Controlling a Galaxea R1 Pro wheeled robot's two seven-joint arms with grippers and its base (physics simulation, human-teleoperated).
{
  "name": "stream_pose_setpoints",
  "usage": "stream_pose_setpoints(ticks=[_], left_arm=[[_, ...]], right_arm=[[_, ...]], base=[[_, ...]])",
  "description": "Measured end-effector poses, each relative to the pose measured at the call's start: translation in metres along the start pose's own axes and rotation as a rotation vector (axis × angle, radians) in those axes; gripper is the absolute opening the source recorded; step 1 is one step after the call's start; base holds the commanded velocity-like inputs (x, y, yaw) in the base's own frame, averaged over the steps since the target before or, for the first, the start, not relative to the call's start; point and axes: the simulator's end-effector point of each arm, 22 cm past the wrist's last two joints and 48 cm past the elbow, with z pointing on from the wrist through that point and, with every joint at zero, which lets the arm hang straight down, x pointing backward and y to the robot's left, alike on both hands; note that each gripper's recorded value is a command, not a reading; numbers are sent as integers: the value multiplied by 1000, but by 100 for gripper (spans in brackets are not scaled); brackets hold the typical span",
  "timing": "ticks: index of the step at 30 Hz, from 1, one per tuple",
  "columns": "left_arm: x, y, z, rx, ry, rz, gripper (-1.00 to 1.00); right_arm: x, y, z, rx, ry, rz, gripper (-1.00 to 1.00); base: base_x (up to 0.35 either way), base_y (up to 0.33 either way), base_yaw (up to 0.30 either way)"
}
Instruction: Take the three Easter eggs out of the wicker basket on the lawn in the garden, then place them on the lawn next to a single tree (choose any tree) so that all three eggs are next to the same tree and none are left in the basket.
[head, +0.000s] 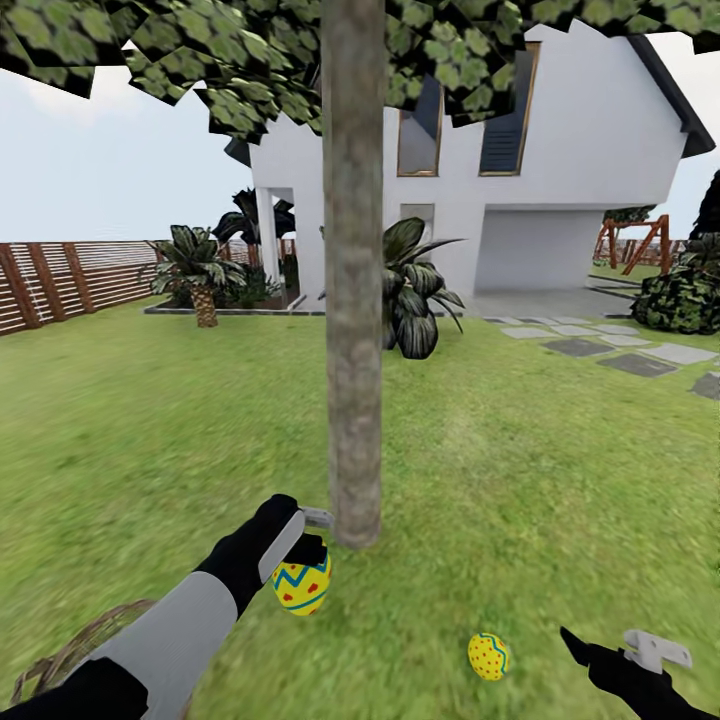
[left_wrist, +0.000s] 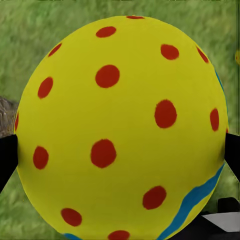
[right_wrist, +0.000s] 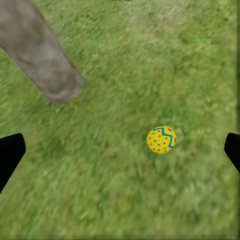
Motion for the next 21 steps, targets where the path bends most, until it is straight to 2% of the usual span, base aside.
stream_pose_setpoints(ticks=[9, 15, 17, 18, 21], left_arm=[[0, -1, 0, 1, -1, 0, -100], [-2, 0, 1, -1, -13, -5, -100], [-2, 0, 1, -2, -13, -6, -100], [-2, 0, 1, -2, -13, -6, -100], [-1, -1, 1, -2, -13, -4, -100]], right_arm=[[4, -1, 1, 1, 6, 5, 100], [5, -1, 1, 0, 8, 6, 100], [1, -1, 1, 1, -8, -6, 100], [-3, -1, 0, 2, -36, -25, 100], [-6, -2, -2, 5, -64, -48, 100]], base=[[12, -279, -244], [178, -260, -293], [222, -245, -284], [224, -244, -191], [226, -244, -60]])
